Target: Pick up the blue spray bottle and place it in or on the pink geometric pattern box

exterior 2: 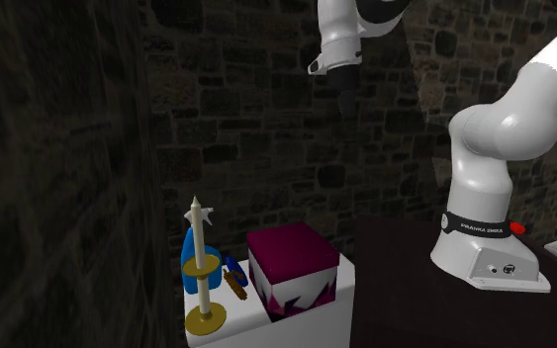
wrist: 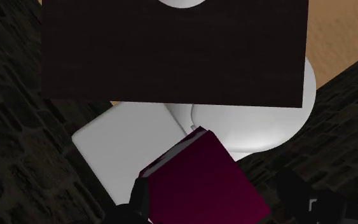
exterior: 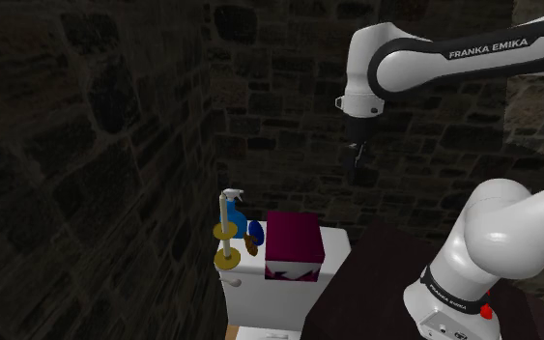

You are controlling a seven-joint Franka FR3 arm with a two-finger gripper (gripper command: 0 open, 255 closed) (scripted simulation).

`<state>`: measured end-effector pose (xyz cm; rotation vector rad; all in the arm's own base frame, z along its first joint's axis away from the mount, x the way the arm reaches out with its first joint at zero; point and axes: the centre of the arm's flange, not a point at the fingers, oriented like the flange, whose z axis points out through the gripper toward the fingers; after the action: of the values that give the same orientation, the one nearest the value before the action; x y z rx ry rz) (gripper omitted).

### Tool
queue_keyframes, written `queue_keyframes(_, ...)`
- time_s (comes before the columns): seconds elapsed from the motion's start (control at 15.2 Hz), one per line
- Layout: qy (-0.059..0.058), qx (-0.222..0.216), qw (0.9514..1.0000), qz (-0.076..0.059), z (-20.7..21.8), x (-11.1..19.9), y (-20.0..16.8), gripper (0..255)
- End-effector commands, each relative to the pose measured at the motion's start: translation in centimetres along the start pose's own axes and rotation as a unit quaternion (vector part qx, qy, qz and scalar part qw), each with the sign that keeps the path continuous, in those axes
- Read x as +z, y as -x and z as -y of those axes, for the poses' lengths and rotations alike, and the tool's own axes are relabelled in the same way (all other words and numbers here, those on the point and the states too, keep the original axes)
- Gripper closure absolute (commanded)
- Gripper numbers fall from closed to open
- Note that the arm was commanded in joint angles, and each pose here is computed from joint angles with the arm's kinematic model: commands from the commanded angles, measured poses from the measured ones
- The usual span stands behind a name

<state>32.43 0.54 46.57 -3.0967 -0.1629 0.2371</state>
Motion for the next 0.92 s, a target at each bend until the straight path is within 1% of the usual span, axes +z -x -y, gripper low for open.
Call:
queue_keyframes(0.0, -0.001, -0.016, 0.9997, -0.019, -0.3, 1.9, -1.2, 0)
queue_keyframes(0.2, -0.003, -0.040, 0.9982, -0.045, -0.8, 4.7, -3.2, 0)
queue_keyframes(0.4, -0.006, -0.063, 0.9956, -0.070, -1.1, 7.4, -5.4, 0)
queue_keyframes(0.59, -0.008, -0.087, 0.9917, -0.095, -1.4, 10.0, -7.8, 0)
queue_keyframes(0.86, -0.011, -0.117, 0.9848, -0.128, -1.5, 13.3, -11.1, 0)
